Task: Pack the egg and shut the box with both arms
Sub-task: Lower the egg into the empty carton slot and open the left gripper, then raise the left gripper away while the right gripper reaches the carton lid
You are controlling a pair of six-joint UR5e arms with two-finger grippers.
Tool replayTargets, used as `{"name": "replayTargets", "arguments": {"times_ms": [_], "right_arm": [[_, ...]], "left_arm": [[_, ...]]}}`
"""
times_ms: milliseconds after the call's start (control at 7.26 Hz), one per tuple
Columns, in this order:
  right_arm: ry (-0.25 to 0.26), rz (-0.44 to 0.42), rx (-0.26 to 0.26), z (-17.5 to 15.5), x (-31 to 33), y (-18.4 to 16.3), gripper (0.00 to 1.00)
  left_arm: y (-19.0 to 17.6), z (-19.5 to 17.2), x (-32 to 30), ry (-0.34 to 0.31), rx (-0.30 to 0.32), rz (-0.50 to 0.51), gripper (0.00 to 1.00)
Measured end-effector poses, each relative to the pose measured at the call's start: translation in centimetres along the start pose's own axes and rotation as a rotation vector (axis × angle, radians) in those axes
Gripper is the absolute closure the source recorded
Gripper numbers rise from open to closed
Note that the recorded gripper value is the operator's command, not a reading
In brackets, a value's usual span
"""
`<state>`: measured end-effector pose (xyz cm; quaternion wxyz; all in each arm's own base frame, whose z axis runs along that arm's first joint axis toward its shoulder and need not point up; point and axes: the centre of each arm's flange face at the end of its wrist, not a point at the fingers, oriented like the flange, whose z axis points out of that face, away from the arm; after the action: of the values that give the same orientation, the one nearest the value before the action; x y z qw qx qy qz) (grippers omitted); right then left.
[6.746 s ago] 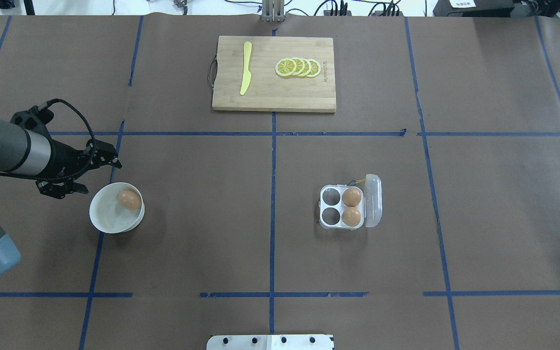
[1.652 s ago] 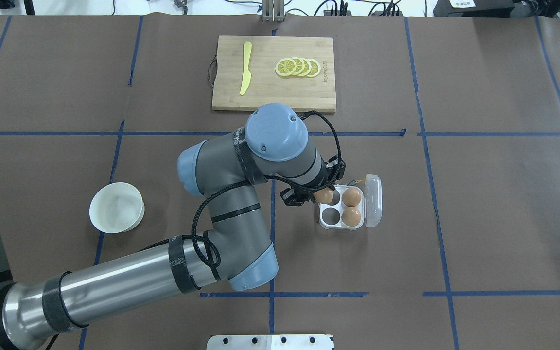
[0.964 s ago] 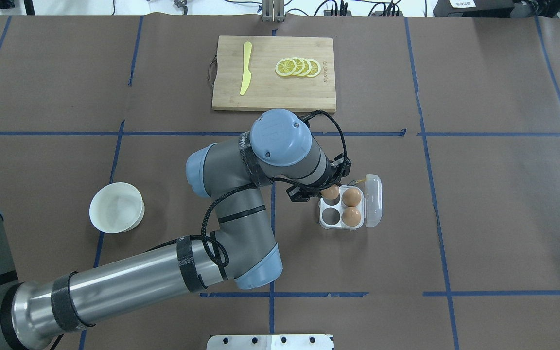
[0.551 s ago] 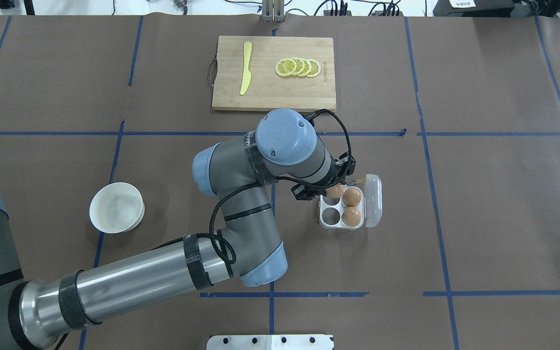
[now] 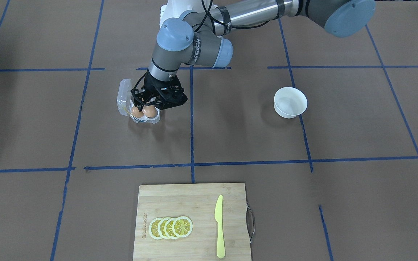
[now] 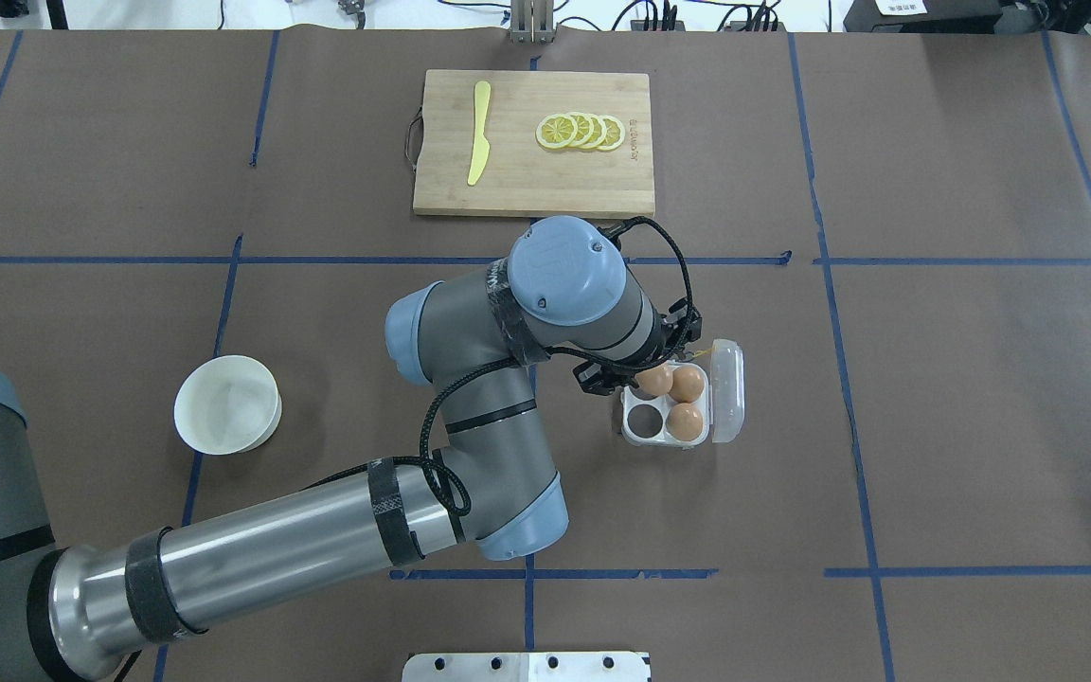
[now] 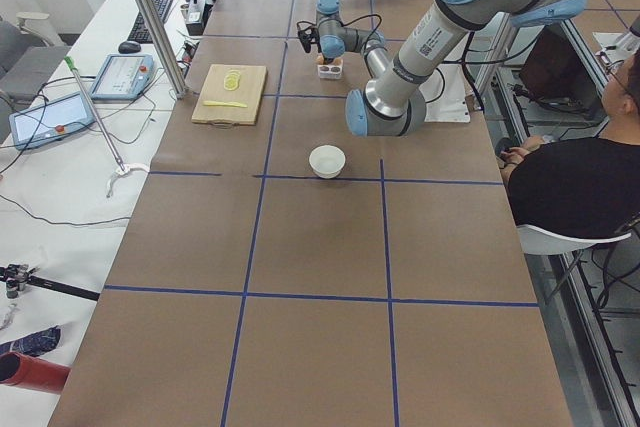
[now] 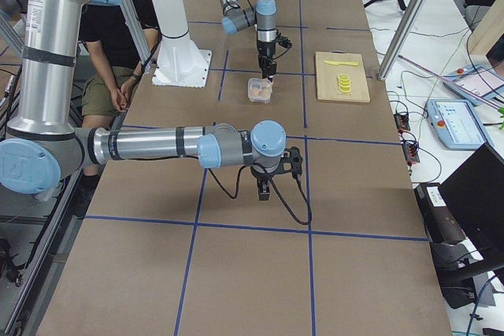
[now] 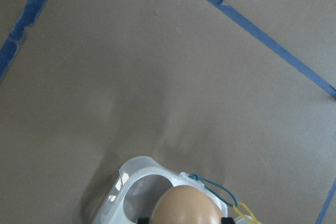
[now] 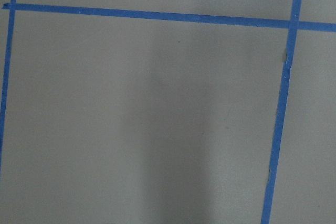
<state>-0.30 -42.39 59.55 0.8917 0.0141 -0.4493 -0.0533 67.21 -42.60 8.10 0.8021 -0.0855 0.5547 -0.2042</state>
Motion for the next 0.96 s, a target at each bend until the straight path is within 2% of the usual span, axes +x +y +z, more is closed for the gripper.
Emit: {"name": "replayTargets", "arguments": {"times_ms": [551, 688, 964], "right_arm": [[-0.003, -0.022, 0.002, 0.3, -0.7, -0.2, 0.0], [-0.011, -0.021, 0.006, 0.9, -2.0, -0.5, 0.0], [-0.047, 0.045, 0.025, 3.5, -6.9, -1.2, 0.0]], "left_arm": [[-0.5, -1.3, 0.1, 0.014, 0.004, 0.023, 0.17], [-1.2, -2.8, -0.4, 0.026, 0.008, 0.028, 0.17], [-4.0, -8.7, -2.9, 0.014, 0.01, 0.093, 0.17]]}}
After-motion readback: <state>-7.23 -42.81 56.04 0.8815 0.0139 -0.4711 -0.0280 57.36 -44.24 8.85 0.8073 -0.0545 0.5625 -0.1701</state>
